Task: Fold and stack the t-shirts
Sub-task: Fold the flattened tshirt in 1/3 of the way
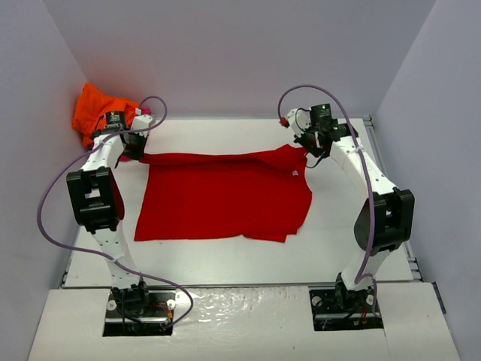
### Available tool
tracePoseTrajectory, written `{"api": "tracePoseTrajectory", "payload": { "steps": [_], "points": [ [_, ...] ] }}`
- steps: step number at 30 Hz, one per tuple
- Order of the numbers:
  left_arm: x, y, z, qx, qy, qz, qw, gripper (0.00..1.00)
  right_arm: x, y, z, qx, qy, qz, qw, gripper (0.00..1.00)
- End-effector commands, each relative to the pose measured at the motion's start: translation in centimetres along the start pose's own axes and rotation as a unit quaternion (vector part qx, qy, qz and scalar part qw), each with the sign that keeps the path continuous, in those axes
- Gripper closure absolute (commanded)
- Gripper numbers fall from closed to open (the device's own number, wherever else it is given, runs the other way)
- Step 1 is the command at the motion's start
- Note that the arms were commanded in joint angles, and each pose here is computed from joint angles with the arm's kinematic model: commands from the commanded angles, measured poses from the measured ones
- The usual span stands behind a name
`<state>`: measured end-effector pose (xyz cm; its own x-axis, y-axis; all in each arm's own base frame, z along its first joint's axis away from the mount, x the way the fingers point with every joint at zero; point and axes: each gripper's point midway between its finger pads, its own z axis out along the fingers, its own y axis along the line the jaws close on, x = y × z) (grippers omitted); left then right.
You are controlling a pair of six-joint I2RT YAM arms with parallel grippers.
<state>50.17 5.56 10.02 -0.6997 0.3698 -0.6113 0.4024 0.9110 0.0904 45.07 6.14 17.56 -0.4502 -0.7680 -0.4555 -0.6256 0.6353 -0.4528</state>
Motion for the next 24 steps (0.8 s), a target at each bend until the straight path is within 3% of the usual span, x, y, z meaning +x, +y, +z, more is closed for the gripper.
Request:
{"api": "tracePoseTrajectory", "payload": {
  "steps": [1,11,12,13,15,18,19,21,24],
  "points": [
    [-2.7,1.0,-3.0,-0.022,-0.05,0.032,0.998,1.0,1.3,2.8,-1.6,-0.037,0.02,-0.028,0.999,1.0],
    [-1.1,-1.9,-4.0,0.028,-0.041,0.038,0.998,1.0,3.9,5.9,-1.5,-0.085,0.051,-0.033,0.995,1.0],
    [-0.7,-2.3,-4.0,0.036,-0.035,0.037,0.998,1.0,4.5,6.4,-1.2,-0.091,0.06,-0.03,0.994,0.95],
    [-0.4,-2.7,-4.1,0.043,-0.027,0.038,0.998,1.0,5.0,6.9,-0.8,-0.099,0.072,-0.023,0.992,0.72],
    [0.8,-3.6,-4.6,0.067,-0.006,0.025,0.997,0.99,6.3,8.1,-0.9,-0.125,0.098,-0.024,0.987,0.69],
    [2.2,-5.0,-6.3,0.097,-0.006,0.019,0.995,0.91,8.5,10.3,-1.9,-0.17,0.125,-0.039,0.977,0.53],
    [2.7,-5.5,-6.6,0.103,-0.01,0.021,0.994,0.86,8.7,10.3,-2.5,-0.171,0.122,-0.046,0.977,0.46],
    [2.8,-5.9,-7.8,0.092,-0.03,0.038,0.995,0.61,8.9,10.2,-3.4,-0.169,0.11,-0.057,0.978,0.27],
    [1.7,-5.4,-9.1,0.069,-0.052,0.052,0.995,0.58,7.8,9.1,-4.2,-0.154,0.087,-0.054,0.983,0.28]
  ]
}}
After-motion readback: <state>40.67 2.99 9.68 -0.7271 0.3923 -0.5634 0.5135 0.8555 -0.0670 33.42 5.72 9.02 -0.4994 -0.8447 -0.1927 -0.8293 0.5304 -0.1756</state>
